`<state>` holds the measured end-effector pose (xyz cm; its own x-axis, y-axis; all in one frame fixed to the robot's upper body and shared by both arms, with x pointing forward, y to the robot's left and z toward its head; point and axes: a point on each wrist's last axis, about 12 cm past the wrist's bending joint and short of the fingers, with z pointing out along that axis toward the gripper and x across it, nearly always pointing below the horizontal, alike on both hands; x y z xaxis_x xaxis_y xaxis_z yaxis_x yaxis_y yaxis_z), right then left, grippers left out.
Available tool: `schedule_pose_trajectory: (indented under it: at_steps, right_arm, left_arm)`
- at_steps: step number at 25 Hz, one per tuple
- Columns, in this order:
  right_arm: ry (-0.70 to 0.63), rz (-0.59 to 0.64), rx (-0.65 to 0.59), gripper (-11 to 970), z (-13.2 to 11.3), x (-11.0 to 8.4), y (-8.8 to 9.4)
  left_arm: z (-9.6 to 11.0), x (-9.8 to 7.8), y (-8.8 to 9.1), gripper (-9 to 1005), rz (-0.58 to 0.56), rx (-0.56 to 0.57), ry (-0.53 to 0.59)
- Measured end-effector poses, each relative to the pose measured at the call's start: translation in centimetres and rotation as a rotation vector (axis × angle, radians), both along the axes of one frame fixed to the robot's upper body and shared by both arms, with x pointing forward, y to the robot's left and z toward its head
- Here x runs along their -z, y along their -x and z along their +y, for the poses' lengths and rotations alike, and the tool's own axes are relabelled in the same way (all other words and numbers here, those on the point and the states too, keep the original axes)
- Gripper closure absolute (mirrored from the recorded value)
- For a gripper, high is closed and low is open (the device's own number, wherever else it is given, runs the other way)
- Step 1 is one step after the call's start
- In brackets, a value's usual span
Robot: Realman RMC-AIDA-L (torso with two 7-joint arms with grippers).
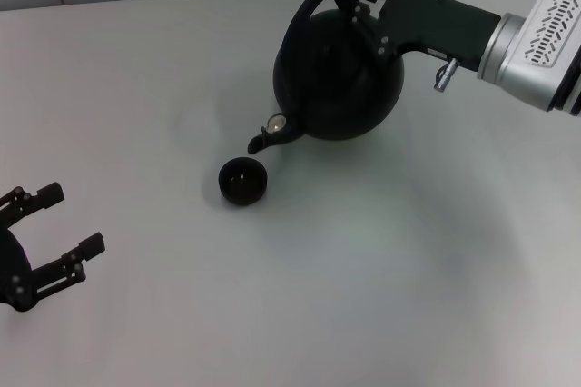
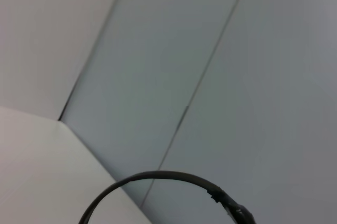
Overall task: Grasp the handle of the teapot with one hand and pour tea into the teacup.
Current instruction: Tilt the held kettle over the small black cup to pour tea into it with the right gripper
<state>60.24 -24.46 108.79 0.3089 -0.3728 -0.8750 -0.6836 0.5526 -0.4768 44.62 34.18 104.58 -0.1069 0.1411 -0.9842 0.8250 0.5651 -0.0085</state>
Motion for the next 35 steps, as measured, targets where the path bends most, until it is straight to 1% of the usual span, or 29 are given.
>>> schedule_pose_trajectory:
  at_steps: [8, 16, 27, 35]
  right_arm:
    - [0.063, -0.039, -0.035, 881, 0.2, -0.2, -0.2]
    - [0.092, -0.092, -0.066, 873, 0.8, -0.9, -0.6]
    - [0.153, -0.124, -0.104, 861, 1.0, -1.5, -1.0]
    - [0.164, -0.129, -0.113, 853, 1.0, -1.7, -1.1]
  left_arm:
    - [0.0, 0.0, -0.1, 183, 0.002, -0.002, 0.000]
    - [0.1, -0.1, -0.1, 183, 0.002, -0.004, -0.001]
    - [0.1, -0.1, -0.1, 183, -0.002, -0.008, 0.004]
    - [0.1, -0.2, -0.1, 183, -0.002, -0.007, 0.005]
